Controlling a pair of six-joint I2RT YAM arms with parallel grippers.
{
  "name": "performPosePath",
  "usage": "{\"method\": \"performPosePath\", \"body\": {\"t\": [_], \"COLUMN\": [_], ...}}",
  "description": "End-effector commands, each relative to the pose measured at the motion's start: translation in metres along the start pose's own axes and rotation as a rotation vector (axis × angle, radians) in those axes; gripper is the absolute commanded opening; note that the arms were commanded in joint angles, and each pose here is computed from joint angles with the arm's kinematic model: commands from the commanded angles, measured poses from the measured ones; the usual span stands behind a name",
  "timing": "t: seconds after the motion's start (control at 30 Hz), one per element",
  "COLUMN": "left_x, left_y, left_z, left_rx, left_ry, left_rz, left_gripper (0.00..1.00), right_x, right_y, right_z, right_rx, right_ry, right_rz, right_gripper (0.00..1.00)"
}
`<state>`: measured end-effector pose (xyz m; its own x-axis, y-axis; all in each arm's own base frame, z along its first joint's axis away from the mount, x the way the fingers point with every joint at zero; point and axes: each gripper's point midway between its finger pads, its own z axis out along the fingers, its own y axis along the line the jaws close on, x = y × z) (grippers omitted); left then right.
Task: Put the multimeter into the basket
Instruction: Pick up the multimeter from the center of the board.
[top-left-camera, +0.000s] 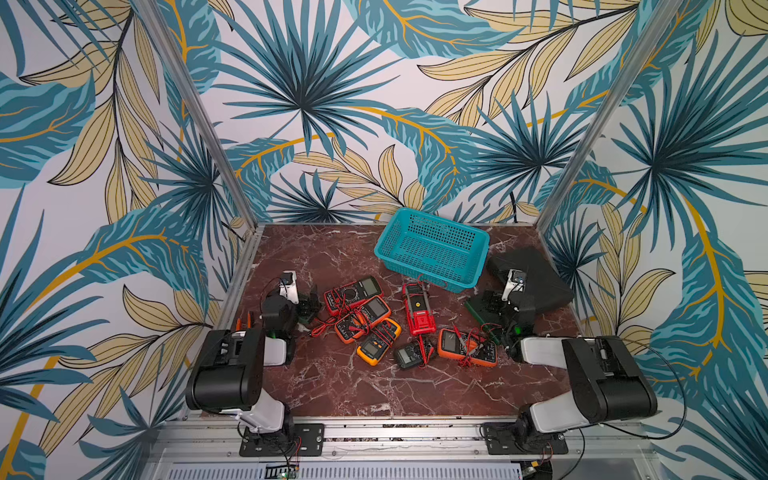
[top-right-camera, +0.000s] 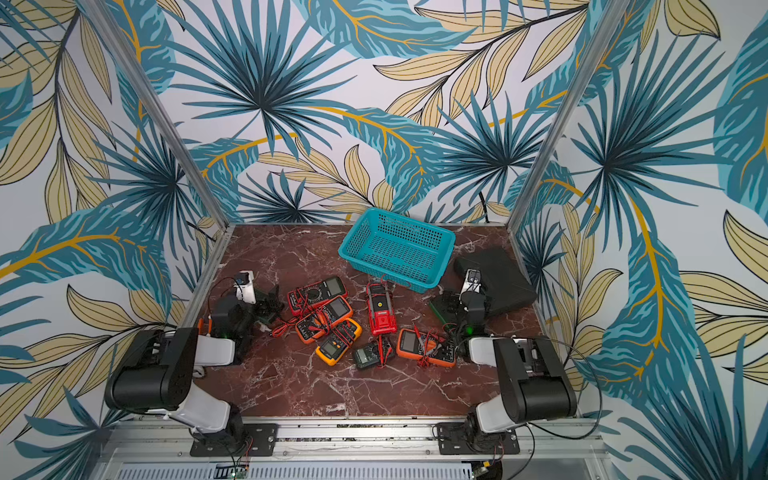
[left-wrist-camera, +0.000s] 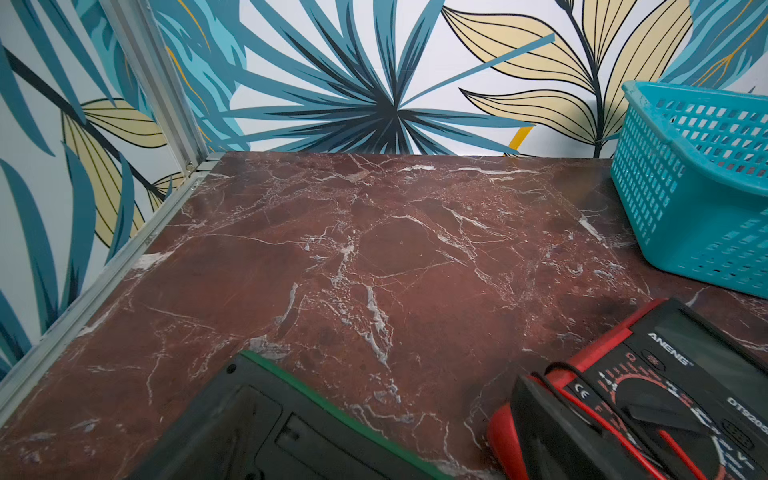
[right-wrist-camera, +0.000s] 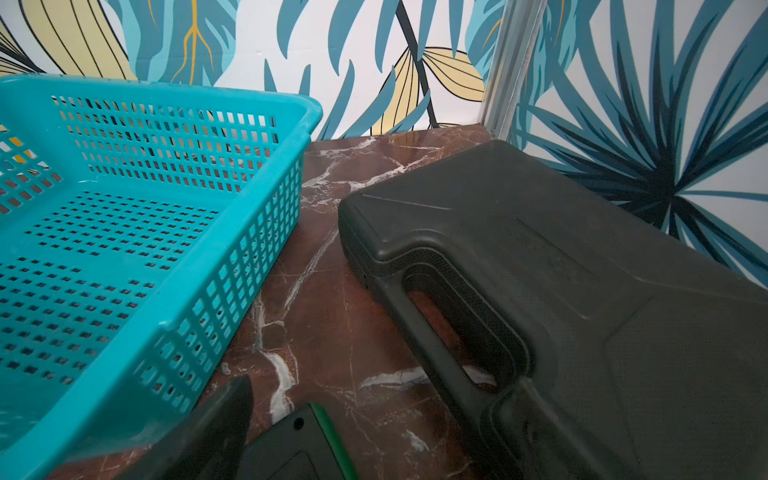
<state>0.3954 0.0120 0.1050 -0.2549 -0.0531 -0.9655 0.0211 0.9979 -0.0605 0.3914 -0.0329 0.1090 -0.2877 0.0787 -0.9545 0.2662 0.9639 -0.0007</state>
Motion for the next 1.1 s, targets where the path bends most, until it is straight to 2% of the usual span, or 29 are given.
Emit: {"method": "performPosePath", "body": {"t": [0.0, 1.07], "left_x": [-0.0149, -0.0148], "left_y": [-0.0008, 0.0017], "left_z": [0.0043, 0.0031], "left_rx": [0.000, -0.013], "left_ry": [-0.035, -0.041], "left_rz": [0.013, 0.008], "left_gripper": [1.00, 1.00], "right_x": [-0.0043, -0.0044], "right_y": [0.0024, 0.0021], "right_z": [0.0008, 0.0003], "right_rx": [-0.009, -0.009], "right_ry": [-0.010, -0.012], "right_rz": [0.000, 0.001], "right_gripper": [0.99, 0.99]}}
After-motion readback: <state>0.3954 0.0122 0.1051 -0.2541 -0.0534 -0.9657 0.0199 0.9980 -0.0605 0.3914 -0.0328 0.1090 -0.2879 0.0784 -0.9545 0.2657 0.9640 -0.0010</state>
